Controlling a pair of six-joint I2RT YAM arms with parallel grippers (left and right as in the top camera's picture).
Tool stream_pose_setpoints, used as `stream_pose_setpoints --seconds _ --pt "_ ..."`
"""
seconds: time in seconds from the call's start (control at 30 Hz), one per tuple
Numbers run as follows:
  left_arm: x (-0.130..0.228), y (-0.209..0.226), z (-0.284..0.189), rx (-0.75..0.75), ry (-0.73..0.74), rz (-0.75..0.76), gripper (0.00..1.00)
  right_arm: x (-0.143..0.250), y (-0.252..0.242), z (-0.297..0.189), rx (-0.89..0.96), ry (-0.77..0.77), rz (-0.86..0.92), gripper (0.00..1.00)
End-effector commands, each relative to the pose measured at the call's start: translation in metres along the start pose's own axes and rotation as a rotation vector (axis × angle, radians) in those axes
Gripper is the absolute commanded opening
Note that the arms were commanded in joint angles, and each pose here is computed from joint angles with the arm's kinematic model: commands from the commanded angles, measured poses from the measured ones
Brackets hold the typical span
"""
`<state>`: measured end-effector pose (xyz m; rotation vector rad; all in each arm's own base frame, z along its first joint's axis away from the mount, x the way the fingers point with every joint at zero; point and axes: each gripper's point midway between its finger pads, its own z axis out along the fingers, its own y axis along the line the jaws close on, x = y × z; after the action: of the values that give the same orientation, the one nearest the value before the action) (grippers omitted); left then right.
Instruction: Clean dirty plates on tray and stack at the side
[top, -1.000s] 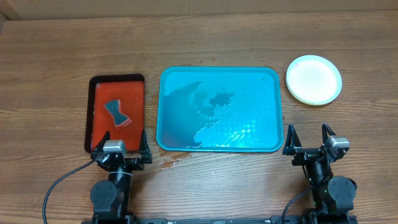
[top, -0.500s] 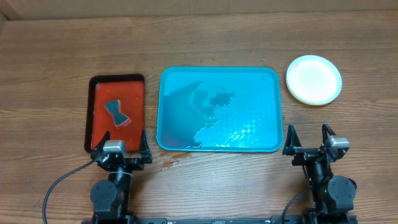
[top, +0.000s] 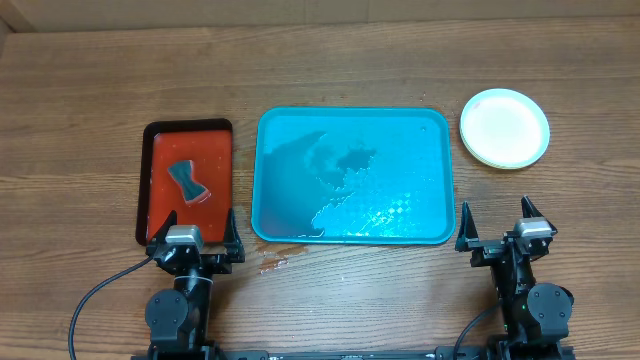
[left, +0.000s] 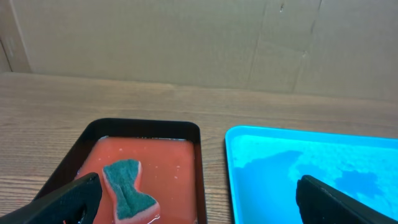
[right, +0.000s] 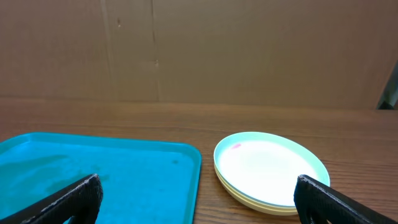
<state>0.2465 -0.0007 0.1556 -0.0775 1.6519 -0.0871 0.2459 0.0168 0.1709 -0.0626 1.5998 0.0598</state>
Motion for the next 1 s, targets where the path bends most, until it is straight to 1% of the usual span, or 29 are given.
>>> stream_pose_setpoints --seconds 0.0,0.27,0.4,0.97 --pt "-0.0005 0.0033 -0.0004 -0.017 -0.007 -0.014 1.0 0.0015 -0.0018 0.0 0.01 -0.005 -0.007 1.0" --pt "-0.0005 0.0033 -0.0004 -0.017 -0.007 -0.014 1.0 0.0014 -0.0024 0.0 0.013 -0.006 -0.008 1.0" --pt "-0.0005 0.0033 -0.0004 -0.017 -0.007 -0.014 1.0 0.0004 -0.0093 -0.0002 0.053 -0.009 -0.008 1.0" --pt "-0.0005 0.0033 -0.0004 -0.017 -0.007 -0.014 1.0 0.0005 -0.0088 -0.0002 0.05 -0.009 -0.008 1.0"
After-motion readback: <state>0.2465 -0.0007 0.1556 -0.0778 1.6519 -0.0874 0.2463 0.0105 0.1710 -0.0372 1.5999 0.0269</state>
